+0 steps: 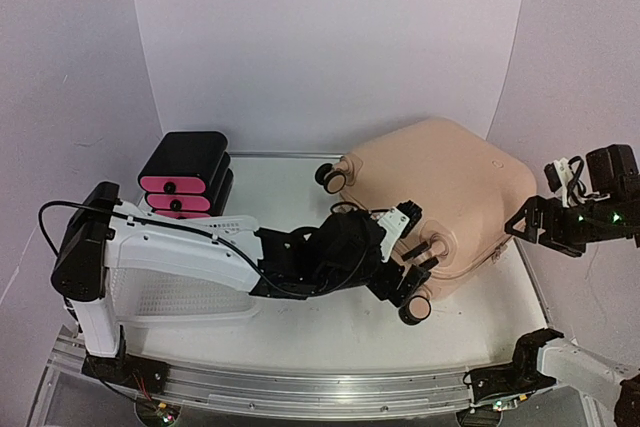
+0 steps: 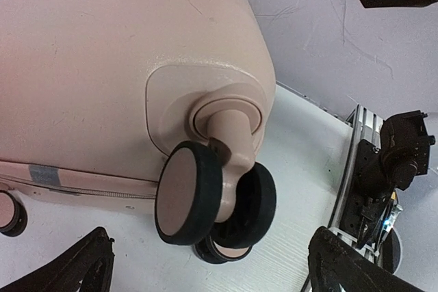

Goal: Open, take out, and arrange the luggage

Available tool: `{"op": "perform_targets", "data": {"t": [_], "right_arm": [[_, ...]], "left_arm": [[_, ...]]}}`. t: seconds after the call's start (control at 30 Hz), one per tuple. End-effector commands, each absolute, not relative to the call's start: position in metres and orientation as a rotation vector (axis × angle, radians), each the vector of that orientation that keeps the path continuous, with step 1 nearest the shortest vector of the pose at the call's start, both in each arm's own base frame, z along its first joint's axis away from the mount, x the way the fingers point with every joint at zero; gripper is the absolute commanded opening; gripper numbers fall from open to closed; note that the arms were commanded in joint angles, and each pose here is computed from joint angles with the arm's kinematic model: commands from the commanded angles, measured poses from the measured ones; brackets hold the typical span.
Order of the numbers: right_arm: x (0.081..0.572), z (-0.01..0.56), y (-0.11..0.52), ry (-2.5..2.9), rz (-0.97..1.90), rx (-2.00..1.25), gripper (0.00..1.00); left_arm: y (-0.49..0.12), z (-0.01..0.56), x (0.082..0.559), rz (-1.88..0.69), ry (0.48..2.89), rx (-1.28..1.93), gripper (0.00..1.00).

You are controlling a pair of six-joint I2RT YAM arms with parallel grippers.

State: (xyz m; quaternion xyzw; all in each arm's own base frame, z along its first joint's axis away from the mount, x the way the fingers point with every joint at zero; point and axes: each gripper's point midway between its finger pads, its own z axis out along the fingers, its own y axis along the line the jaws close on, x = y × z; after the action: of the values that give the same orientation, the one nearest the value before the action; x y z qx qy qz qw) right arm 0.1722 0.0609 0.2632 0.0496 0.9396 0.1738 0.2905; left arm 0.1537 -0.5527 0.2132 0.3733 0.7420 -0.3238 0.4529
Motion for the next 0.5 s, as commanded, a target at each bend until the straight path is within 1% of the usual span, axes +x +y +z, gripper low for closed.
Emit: {"op": "perform_targets", "data": {"t": [0.0,0.07,0.17,0.23,0.37,0.47], "right_arm": [[0.179,0.266,0.066,2.507,0.494,0.121,0.98],[0.178,0.265,0.066,2.508,0.496,0.122,0.98],[0.178,0.265,0.066,2.508,0.501,0.127,0.98],[0.179,0.265,0.067,2.513,0.503,0.127,0.98],[0.177,0.26,0.066,2.518,0.506,0.138,0.98],[0.178,0.262,0.067,2.519,0.507,0.138,0.98]], "left_arm": [[-0.577,0.242,0.147,-1.041,1.765,1.011,0.99],[-0.59,0.241,0.14,-1.088,1.749,1.056,1.0],[-0.6,0.238,0.152,-1.059,1.771,1.014,0.99],[-0.604,0.234,0.163,-1.02,1.791,0.985,0.95],[-0.612,0.224,0.172,-0.98,1.814,0.973,0.82],[-0.606,0.222,0.181,-0.916,1.845,0.942,0.73]]}}
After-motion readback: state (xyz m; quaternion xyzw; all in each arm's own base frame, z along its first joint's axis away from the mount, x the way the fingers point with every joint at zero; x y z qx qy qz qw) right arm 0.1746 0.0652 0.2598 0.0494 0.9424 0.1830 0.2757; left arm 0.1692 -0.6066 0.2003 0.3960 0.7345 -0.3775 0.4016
